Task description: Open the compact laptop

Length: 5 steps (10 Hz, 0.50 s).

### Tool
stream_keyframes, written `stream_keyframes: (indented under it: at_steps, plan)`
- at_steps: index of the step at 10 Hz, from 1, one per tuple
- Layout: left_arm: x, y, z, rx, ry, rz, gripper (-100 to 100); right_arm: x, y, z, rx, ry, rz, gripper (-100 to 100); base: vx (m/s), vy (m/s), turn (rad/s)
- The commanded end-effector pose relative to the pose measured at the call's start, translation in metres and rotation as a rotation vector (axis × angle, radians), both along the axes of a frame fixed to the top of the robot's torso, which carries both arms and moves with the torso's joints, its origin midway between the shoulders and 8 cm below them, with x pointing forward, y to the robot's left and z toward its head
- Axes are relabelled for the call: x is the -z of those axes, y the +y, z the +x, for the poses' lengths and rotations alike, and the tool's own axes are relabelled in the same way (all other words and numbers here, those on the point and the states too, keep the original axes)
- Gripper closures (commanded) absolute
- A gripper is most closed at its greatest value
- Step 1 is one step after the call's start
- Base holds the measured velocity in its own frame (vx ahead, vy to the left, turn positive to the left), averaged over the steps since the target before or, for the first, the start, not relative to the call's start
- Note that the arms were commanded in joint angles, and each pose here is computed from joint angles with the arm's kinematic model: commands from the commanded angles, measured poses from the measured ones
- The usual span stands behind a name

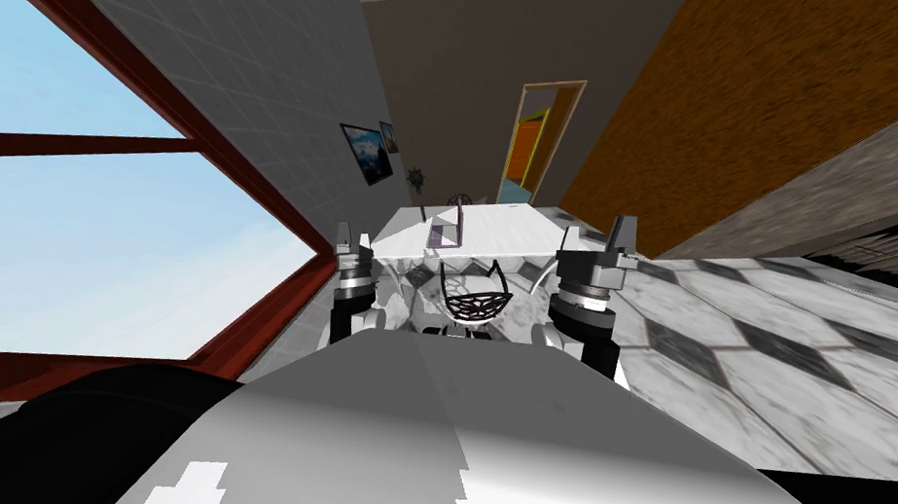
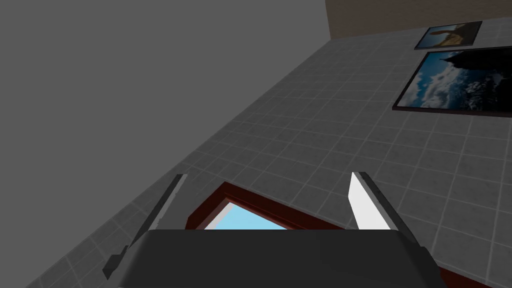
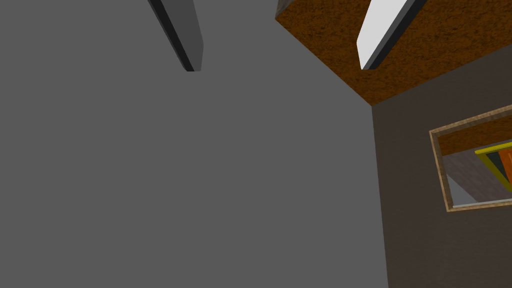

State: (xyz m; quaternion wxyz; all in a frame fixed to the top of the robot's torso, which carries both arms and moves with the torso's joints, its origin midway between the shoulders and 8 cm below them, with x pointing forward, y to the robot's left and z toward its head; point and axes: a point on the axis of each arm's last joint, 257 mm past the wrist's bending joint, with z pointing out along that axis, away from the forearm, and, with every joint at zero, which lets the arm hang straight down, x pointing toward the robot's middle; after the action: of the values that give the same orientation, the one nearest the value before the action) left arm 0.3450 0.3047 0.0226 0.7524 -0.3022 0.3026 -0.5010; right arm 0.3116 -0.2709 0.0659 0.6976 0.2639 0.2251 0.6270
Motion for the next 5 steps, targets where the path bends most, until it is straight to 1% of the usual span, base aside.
stream_keyframes:
  at_steps: [1,3,5]
  plan:
    - [0.003,-0.001,0.003,0.010,0.021,0.040,-100,0.000,0.000,0.000,0.000,0.000,0.000,0,-0.047,-0.013,-0.056]
    - [0.010,0.003,0.010,0.011,0.062,0.099,-100,0.000,0.000,0.000,0.000,0.001,0.000,0,-0.089,-0.046,-0.107]
    - [0.019,0.014,0.018,-0.008,0.115,0.159,-100,0.000,0.000,0.000,0.000,0.001,0.000,0,-0.095,-0.079,-0.155]
